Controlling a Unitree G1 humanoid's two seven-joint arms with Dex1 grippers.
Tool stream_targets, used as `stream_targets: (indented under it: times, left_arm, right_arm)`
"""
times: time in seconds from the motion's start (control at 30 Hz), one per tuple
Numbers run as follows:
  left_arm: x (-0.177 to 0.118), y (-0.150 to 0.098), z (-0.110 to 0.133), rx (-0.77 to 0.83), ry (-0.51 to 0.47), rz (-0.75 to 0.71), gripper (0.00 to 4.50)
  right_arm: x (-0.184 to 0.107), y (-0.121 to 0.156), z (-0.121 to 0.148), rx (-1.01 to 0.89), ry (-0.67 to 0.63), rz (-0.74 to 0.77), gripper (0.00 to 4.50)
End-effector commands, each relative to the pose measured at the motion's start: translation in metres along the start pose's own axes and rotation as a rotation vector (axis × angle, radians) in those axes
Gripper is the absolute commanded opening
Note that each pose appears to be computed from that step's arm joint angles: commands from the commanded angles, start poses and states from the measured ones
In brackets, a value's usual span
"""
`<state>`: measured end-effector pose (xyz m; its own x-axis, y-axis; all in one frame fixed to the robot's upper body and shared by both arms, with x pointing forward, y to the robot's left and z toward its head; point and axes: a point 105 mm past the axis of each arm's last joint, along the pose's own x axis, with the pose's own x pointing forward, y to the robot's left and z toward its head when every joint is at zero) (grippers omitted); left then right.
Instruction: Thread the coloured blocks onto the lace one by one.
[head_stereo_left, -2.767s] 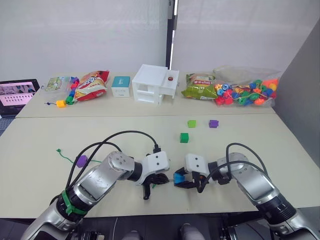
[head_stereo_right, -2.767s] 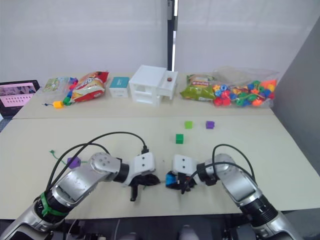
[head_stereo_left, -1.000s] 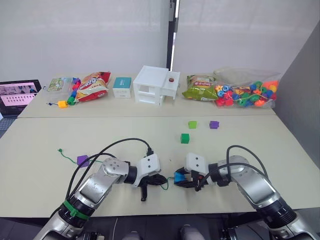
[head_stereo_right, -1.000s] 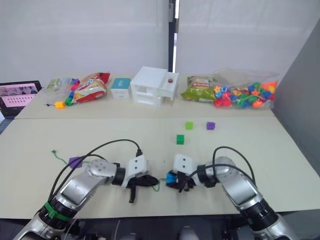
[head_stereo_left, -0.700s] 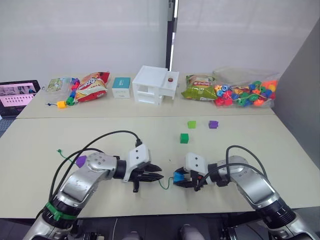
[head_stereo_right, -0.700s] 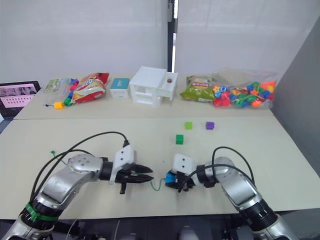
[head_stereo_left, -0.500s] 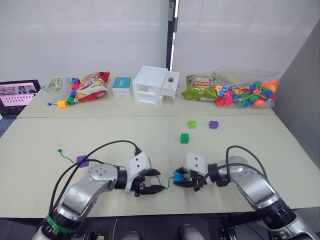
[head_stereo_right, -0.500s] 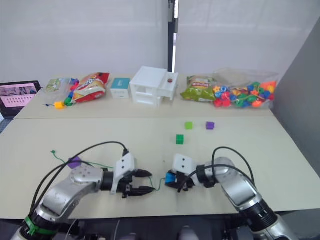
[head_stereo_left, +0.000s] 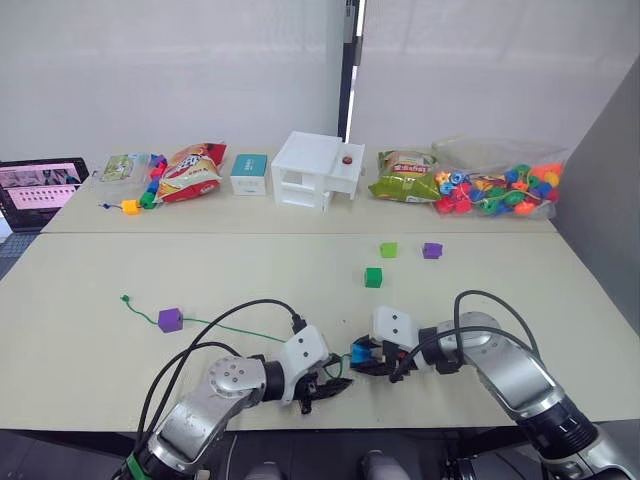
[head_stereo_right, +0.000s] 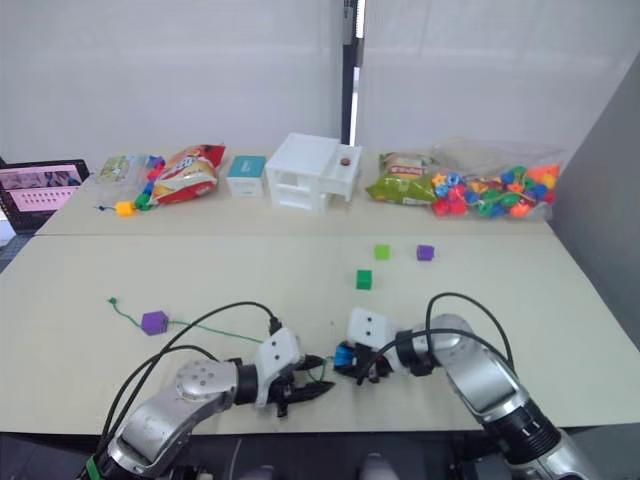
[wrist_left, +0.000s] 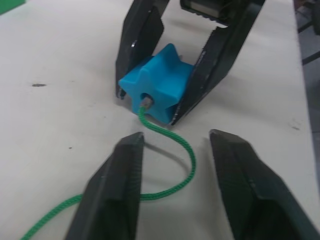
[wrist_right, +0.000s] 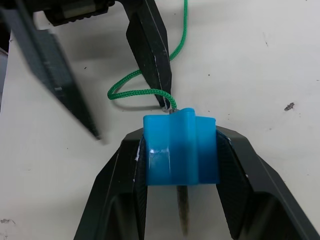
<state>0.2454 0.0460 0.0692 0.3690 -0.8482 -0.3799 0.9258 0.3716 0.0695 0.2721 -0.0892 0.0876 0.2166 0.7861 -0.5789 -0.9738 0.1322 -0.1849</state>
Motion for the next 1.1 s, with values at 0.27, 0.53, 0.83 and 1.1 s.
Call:
stream_targets:
  times: [0.27, 0.53, 0.83, 1.1]
  left_arm:
    - [-0.007, 0.013, 0.002, 0.032, 0.005, -0.033, 0.03]
    - [-0.003, 0.015, 0.007, 0.09, 0.015, -0.094, 0.03]
    - [0.006, 0.02, 0.015, 0.16, 0.016, -0.156, 0.03]
    - [0.003, 0.026, 0.02, 0.205, 0.045, -0.166, 0.03]
  right_arm:
    - [0.001, -0.003, 0.0, 0.013, 0.0, -0.008, 1.36]
    - [0.004, -0.002, 0.001, 0.022, -0.011, -0.016, 1.36]
    - [0.009, -0.003, 0.005, 0.032, -0.038, -0.036, 1.36]
    - [0.012, -0.004, 0.004, 0.029, -0.036, -0.04, 1.36]
